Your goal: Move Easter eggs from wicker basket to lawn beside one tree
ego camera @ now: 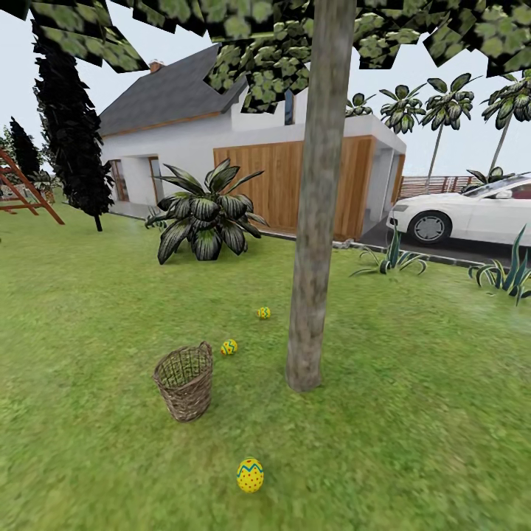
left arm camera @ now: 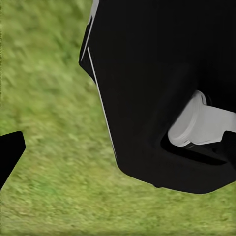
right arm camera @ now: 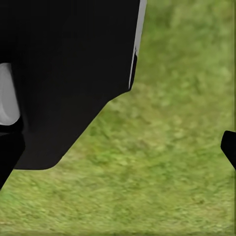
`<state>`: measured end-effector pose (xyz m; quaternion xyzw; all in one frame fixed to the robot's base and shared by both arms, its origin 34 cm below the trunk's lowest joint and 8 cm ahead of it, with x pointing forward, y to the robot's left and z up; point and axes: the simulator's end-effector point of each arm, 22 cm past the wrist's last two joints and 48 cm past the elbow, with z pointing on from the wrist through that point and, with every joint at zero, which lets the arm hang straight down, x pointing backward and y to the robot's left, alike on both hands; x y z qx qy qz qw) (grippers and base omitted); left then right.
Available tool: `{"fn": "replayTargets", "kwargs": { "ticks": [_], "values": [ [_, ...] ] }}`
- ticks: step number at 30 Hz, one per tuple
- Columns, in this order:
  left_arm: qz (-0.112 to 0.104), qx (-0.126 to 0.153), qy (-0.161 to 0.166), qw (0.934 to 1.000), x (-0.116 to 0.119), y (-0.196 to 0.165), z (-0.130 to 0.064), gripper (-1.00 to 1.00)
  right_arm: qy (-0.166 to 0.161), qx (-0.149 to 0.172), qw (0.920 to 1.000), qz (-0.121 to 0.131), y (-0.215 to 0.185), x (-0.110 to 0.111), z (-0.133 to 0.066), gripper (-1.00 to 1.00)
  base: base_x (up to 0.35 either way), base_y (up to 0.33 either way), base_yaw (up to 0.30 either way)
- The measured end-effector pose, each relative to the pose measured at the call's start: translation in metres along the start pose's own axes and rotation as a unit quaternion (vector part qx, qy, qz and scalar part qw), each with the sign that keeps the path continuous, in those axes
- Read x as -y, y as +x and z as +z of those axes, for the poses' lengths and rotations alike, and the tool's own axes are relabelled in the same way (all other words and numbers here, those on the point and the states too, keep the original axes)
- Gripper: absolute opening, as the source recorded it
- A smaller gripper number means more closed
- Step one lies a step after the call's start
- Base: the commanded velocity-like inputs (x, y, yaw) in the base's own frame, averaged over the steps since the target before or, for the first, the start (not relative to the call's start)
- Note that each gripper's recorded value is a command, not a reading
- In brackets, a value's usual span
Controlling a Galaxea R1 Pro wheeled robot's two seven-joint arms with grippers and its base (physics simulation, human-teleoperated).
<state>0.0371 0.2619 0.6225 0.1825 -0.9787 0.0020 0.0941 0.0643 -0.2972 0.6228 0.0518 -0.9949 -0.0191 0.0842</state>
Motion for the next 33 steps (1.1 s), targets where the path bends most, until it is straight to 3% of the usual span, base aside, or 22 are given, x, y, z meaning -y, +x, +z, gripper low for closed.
{"fn": "replayTargets", "kwargs": {
  "ticks": [11, 16, 20, 33],
  "values": [
    [0.0, 0.001, 0.0, 1.0, 0.001, 0.0, 0.0, 1.0, 0.0, 0.0, 1.0, 0.0, 0.0, 0.001, 0.0, 1.0, 0.0, 0.0, 0.0],
    [-0.003, -0.001, 0.009, 1.0, 0.015, 0.003, 0.001, 1.0, 0.0, 0.0, 1.0, 0.0, 0.0, 0.001, 0.0, 1.0, 0.0, 0.0, 0.0],
    [-0.004, 0.001, 0.002, 1.0, 0.004, 0.0, 0.0, 1.0, 0.0, 0.0, 1.0, 0.0, 0.0, 0.001, 0.0, 1.0, 0.0, 0.0, 0.0],
    [-0.004, 0.001, 0.001, 1.0, 0.003, 0.0, 0.0, 1.0, 0.0, 0.0, 1.0, 0.0, 0.0, 0.001, 0.0, 1.0, 0.0, 0.0, 0.0]
  ]
}}
